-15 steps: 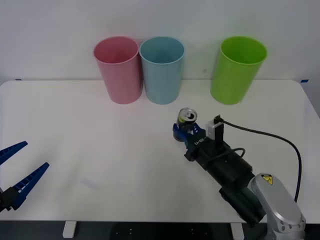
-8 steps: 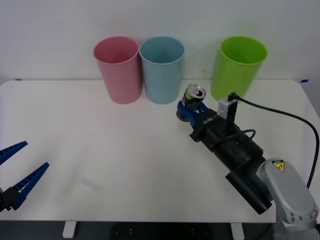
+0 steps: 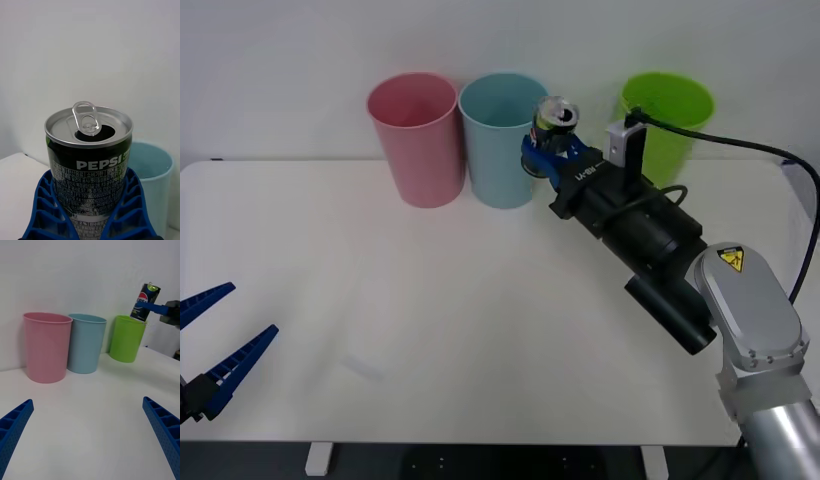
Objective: Grasp the object on the table and drop it into the matching bin: aluminum can to the light blue bin, PET bottle to the pink bin.
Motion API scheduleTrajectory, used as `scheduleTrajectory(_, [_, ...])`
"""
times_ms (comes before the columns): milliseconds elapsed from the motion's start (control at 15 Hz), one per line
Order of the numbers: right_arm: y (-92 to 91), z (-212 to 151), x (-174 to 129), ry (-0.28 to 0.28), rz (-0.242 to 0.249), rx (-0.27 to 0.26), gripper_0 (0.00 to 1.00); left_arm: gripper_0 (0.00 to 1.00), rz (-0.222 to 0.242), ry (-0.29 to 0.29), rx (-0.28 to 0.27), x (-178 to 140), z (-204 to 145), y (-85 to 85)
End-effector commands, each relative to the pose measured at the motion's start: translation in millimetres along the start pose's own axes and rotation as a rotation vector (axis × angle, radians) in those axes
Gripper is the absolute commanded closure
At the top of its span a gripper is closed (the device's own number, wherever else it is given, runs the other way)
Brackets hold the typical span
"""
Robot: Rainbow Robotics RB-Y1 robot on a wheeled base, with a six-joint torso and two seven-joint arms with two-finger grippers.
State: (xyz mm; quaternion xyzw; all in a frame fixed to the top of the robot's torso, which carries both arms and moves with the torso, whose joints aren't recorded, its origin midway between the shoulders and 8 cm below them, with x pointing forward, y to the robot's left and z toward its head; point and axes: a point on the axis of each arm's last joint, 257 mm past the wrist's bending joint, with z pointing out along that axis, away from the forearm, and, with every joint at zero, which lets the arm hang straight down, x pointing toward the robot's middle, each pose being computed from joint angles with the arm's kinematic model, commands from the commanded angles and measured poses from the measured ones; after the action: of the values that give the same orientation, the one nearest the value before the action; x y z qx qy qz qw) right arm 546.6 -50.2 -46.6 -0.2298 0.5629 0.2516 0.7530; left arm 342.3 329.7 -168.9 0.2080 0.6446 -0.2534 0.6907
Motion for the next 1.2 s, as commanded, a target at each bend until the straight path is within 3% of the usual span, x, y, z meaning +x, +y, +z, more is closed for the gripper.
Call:
scheduleTrajectory(67, [-16.1, 24.8, -2.9, 0.010, -0.022, 0.003, 1.00, 0.00, 0.000, 0.000, 0.000, 0.0, 0.0, 0.0])
scheduleTrajectory(667, [-62.7, 99.7, -12.0, 0.040, -0.030, 0.067, 1.00, 0.00, 0.000, 0.000, 0.000, 0.0, 0.0, 0.0])
scheduleTrajectory(1200, [-70.6, 153.4, 2.7, 0.116, -0.035, 0.103, 1.00, 0.00, 0.000, 0.000, 0.000, 0.0, 0.0, 0.0])
